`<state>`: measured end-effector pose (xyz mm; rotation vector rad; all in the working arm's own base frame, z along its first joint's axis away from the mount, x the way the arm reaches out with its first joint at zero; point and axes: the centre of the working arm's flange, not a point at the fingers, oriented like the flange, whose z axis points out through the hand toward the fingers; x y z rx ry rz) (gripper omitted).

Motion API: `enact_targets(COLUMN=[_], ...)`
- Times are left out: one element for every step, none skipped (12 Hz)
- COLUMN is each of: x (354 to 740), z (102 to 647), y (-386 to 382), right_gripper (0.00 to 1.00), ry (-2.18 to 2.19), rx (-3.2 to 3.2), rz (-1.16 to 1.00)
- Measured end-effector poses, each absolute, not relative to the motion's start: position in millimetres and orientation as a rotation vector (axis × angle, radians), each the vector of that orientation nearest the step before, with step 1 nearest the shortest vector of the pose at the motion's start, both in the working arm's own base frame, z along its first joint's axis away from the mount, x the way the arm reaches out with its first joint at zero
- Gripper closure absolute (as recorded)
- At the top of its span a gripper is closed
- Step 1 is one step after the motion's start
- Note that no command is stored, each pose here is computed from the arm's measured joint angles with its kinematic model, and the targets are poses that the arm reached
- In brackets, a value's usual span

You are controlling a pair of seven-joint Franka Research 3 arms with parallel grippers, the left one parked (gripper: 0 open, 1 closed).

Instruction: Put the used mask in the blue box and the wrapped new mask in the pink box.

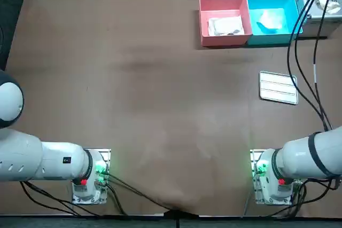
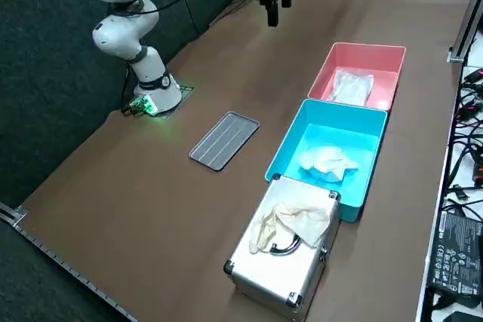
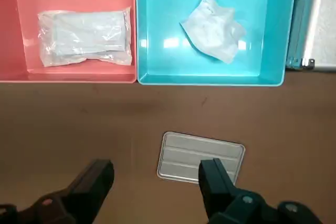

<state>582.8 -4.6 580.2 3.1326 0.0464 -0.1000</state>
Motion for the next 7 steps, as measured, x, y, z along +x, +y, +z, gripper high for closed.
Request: enact_targets(x=[581, 578, 576, 572, 567, 560, 553], z=[582, 584, 587, 592, 595, 599, 601], y=[-7, -9, -11, -12, -13, -15, -16], right_gripper=[0.0, 0.0, 0.0, 0.0, 0.0, 0.0, 0.0], ry=[0.04, 0.034, 0.029, 0.026, 0.019, 0.012, 0.009], rx=[3.133, 3.132, 3.132, 3.132, 3.132, 3.131, 3.131], rz=[-0.107, -0.113, -0.113, -0.107, -0.103, -0.103, -0.106])
